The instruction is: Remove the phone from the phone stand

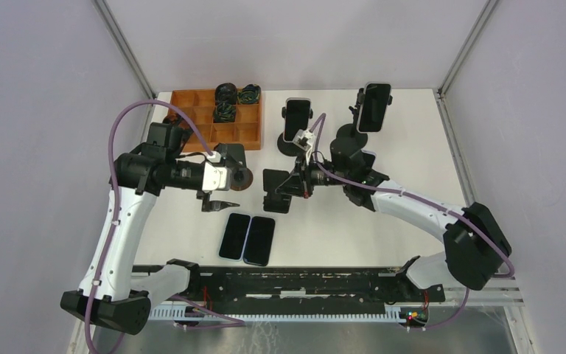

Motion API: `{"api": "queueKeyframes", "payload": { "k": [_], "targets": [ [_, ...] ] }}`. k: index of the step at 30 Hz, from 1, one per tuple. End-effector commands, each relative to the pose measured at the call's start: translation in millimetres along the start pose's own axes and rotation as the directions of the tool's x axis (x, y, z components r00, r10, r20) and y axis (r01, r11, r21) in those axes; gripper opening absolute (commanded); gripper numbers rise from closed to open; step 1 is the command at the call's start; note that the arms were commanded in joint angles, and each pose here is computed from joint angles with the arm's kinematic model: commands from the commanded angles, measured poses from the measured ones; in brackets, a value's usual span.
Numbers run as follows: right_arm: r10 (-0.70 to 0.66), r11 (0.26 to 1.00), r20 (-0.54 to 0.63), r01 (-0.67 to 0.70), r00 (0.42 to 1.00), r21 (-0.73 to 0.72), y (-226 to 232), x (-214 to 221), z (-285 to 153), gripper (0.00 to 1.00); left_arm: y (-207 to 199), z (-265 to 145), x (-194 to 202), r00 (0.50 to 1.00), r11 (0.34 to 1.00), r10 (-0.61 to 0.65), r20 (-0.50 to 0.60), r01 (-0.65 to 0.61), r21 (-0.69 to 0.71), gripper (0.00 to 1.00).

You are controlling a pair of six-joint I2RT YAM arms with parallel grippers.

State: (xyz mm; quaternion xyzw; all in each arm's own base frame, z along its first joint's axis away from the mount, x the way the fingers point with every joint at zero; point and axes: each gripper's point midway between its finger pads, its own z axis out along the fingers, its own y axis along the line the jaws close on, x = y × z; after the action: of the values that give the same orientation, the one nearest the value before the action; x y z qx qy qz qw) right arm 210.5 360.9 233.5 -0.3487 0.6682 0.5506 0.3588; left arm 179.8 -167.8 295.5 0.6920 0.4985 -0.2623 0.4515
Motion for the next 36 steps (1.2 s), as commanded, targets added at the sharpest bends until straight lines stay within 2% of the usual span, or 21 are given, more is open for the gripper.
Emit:
{"api": "queueKeyframes", "payload": {
  "k": [1,7,15,21,23,26,32,33,35,36],
  "targets": [
    [-0.092,0.992,-0.147,0.103,0.985,0.070,-37,30,5,0.00,9,-4,-5,1.000,0.999,-0.002,-0.009,0.001,-0.049,1.00],
    [-0.112,0.982,-0.226,0.143,0.968,0.125,-83,39,26,0.00,8,-3,-1,0.999,0.998,-0.035,-0.021,0.034,-0.047,1.00],
    [-0.172,0.969,-0.294,0.216,0.940,0.122,-129,52,51,0.00,3,-2,1,0.999,0.998,-0.042,-0.013,0.041,-0.038,1.00],
    [-0.154,0.964,-0.393,0.224,0.907,0.141,-154,75,53,0.00,2,-2,4,0.999,0.999,-0.020,-0.027,0.019,-0.040,1.00],
    [-0.156,0.961,-0.405,0.232,0.901,0.147,-158,77,50,0.03,2,-2,5,0.999,0.999,-0.020,-0.030,0.019,-0.038,1.00],
    [-0.147,0.959,-0.421,0.234,0.895,0.161,-163,79,44,0.14,2,-1,7,0.999,0.999,-0.018,-0.033,0.017,-0.037,1.00],
    [-0.115,0.944,-0.445,0.237,0.888,0.228,-170,83,21,0.52,3,-2,5,0.999,0.999,-0.016,-0.028,0.015,-0.044,1.00],
    [-0.116,0.938,-0.442,0.244,0.890,0.245,-170,80,17,0.61,3,-2,5,0.999,0.999,-0.018,-0.030,0.016,-0.045,1.00],
    [-0.118,0.932,-0.435,0.250,0.893,0.261,-165,73,11,0.89,3,-3,6,0.999,0.999,-0.010,-0.039,0.008,-0.049,1.00],
    [-0.121,0.932,-0.426,0.250,0.896,0.261,-159,67,9,0.98,4,-4,7,0.999,0.999,-0.002,-0.049,-0.001,-0.054,1.00]
  ]
}}
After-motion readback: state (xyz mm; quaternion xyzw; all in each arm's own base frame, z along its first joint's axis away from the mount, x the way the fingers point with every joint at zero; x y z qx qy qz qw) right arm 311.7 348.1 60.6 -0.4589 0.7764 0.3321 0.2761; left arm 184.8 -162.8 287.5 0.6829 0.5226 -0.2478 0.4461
